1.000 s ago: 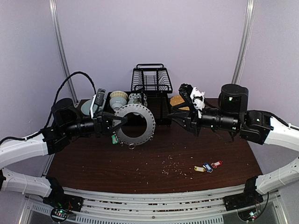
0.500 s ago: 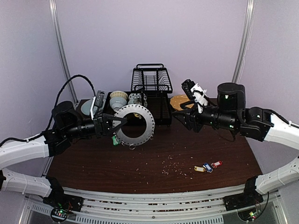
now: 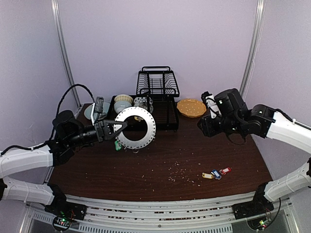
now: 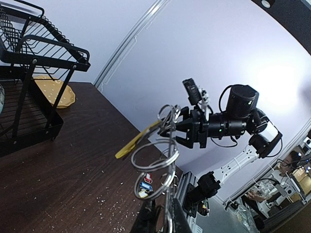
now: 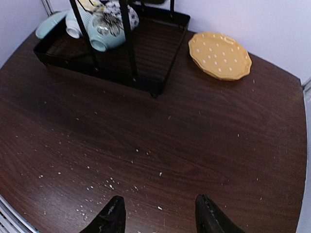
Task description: Put the keys on the keyring
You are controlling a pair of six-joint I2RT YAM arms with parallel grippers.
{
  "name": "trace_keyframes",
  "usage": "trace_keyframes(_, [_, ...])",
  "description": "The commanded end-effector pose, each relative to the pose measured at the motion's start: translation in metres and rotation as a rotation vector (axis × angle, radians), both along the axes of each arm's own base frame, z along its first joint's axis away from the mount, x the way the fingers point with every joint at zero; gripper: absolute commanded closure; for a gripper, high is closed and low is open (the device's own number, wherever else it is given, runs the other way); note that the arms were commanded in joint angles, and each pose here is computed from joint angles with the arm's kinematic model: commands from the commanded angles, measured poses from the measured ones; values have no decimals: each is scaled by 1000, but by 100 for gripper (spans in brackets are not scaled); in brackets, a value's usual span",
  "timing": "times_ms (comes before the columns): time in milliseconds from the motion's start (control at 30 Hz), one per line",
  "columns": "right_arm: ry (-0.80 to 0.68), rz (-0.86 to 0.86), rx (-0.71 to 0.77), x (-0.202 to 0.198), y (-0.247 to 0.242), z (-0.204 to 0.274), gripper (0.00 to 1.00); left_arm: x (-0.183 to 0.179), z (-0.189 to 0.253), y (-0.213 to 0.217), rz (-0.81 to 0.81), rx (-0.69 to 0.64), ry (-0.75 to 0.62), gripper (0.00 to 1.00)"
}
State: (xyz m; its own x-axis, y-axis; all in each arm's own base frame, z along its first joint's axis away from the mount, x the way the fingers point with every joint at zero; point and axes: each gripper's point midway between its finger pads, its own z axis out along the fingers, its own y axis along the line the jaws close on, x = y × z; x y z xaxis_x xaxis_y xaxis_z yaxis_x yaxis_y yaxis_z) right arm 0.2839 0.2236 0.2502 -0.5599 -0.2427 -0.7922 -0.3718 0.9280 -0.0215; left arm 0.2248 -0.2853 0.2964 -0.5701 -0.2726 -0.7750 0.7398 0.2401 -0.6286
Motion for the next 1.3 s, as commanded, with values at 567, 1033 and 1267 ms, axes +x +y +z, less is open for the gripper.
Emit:
trace_keyframes(567, [617, -408, -392, -60, -114, -205, 61, 5, 3, 2, 32, 104, -121, 100])
trace_keyframes(1033, [662, -529, -219, -74, -143, -224, 66, 7, -19, -7, -16, 149, -88, 100])
trace_keyframes(1267, [645, -538, -191, -71, -141, -215, 70, 7, -18, -6, -9, 152, -93, 100])
